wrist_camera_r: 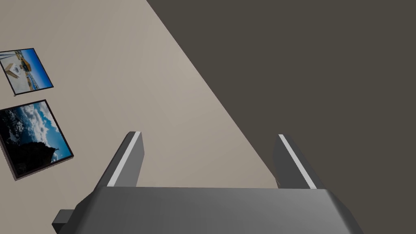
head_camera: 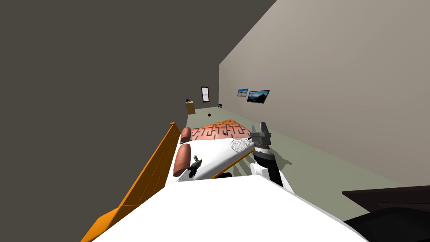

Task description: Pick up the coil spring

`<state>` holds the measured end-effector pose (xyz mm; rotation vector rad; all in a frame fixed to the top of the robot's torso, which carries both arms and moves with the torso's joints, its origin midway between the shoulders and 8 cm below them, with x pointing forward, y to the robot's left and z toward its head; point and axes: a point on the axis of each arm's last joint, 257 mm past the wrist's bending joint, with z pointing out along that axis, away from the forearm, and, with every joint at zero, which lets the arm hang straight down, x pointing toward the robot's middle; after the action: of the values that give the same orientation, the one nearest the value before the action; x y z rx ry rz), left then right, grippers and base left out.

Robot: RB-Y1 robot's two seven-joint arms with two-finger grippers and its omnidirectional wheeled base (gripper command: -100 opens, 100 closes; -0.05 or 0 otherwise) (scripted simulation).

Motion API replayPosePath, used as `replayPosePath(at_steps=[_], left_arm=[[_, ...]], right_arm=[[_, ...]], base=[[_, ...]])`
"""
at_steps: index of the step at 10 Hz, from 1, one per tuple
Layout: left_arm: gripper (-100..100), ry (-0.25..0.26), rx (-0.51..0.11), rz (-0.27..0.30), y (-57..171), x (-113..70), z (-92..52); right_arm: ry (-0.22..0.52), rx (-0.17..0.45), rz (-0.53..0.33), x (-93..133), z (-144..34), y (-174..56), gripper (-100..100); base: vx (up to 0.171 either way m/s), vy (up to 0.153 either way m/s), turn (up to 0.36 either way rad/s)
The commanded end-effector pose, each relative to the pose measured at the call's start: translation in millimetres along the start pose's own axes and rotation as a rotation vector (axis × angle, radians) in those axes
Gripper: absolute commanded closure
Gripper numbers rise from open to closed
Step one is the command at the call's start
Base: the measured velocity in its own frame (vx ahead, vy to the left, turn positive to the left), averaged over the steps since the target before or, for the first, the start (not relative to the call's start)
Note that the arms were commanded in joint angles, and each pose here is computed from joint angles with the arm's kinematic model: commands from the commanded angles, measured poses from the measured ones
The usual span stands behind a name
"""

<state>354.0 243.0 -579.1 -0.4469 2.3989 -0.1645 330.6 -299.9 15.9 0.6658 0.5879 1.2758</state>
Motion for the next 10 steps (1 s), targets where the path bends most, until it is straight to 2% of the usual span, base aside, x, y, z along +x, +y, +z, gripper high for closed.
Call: replayPosePath(at_steps=[1,2,6,7,8,10], left_arm=[[-100,0.000,0.000,0.000,0,0.0,0.0],[100,-0.001,0.002,0.000,0,-0.1,0.2],[100,0.000,0.001,0.002,0,0.0,0.2],[0,0.000,0.001,0.002,0,0.1,0.2],[100,0.000,0.002,0.001,-8,-0.5,-1.6],[100,0.001,0.002,0.001,-18,-1.5,-4.3]], right_arm=[[0.000,0.000,0.000,0,0.0,0,0],[0.000,0.000,0.000,0,0.0,0,0],[0.000,0.000,0.000,0,0.0,0,0],[0.000,0.000,0.000,0,0.0,0,0],[0.000,0.000,0.000,0,0.0,0,0],[0.000,0.000,0.000,0,0.0,0,0]], base=[[0.014,-0.016,0.002],[0.000,0.000,0.000],[0.000,0.000,0.000],[0.000,0.000,0.000],[-0.029,0.034,0.009],[-0.037,0.055,0.003]])
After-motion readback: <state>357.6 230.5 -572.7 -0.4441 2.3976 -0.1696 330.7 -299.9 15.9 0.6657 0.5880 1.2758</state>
